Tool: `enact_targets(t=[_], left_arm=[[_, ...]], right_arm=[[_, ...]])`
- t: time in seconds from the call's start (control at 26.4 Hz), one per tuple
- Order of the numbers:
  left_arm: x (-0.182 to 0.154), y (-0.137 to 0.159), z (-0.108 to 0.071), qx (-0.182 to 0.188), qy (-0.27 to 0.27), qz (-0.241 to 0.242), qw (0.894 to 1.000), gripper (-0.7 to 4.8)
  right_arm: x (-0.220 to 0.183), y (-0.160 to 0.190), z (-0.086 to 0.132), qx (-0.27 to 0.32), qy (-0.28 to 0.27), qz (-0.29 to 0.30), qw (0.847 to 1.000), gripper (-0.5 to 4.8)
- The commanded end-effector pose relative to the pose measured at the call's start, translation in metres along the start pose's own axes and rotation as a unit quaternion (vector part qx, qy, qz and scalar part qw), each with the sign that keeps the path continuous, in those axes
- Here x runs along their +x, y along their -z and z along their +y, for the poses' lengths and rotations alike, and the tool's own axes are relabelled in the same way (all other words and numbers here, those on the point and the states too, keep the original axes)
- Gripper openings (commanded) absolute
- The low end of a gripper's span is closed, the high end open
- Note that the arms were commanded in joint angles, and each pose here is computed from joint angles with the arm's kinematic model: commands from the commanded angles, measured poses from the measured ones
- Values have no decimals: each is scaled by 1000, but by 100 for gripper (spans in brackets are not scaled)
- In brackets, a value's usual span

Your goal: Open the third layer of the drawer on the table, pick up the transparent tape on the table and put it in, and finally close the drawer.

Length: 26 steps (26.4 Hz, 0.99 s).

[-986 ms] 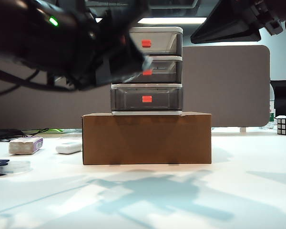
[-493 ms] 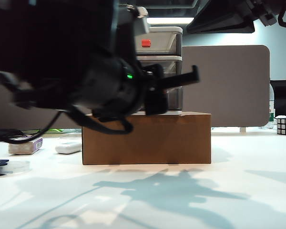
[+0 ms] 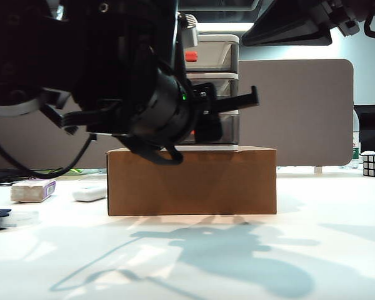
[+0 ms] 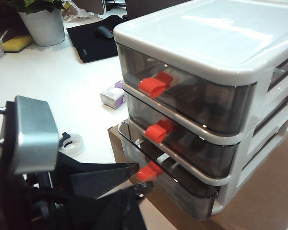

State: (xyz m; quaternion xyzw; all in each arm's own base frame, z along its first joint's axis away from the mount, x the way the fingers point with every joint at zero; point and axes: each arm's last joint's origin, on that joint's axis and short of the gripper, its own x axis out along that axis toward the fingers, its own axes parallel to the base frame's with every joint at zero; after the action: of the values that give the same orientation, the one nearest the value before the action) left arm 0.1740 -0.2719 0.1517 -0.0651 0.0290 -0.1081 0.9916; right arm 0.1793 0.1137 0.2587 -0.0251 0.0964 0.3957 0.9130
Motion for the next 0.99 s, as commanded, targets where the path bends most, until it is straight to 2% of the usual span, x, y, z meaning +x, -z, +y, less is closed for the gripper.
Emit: enact_targets(t=[0.04, 0.34, 0.72, 0.8, 0.83, 0.87, 0.99], left_arm=[[4, -4, -1, 4, 0, -5, 1000, 192], [9, -3, 2, 8, -6, 2, 1000, 182], [17, -5, -5, 10, 3, 4, 1000, 178], [17, -4, -5, 13, 3, 7, 1000, 153], [17, -4, -5, 16, 3, 9, 1000, 107], [17, -3, -5, 17, 2, 10, 1000, 92], [17, -3, -5, 19, 2, 12, 1000, 78]], right_arm=[[1, -2, 0, -6, -1, -8, 1000, -5], [1, -2, 0, -6, -1, -9, 1000, -5], [1, -2, 0, -6, -1, -8, 1000, -5], [1, -2, 0, -6, -1, -8, 1000, -5], [1, -2, 0, -6, -1, -8, 1000, -5], [1, -2, 0, -6, -1, -8, 1000, -5], [1, -2, 0, -6, -1, -8, 1000, -5]])
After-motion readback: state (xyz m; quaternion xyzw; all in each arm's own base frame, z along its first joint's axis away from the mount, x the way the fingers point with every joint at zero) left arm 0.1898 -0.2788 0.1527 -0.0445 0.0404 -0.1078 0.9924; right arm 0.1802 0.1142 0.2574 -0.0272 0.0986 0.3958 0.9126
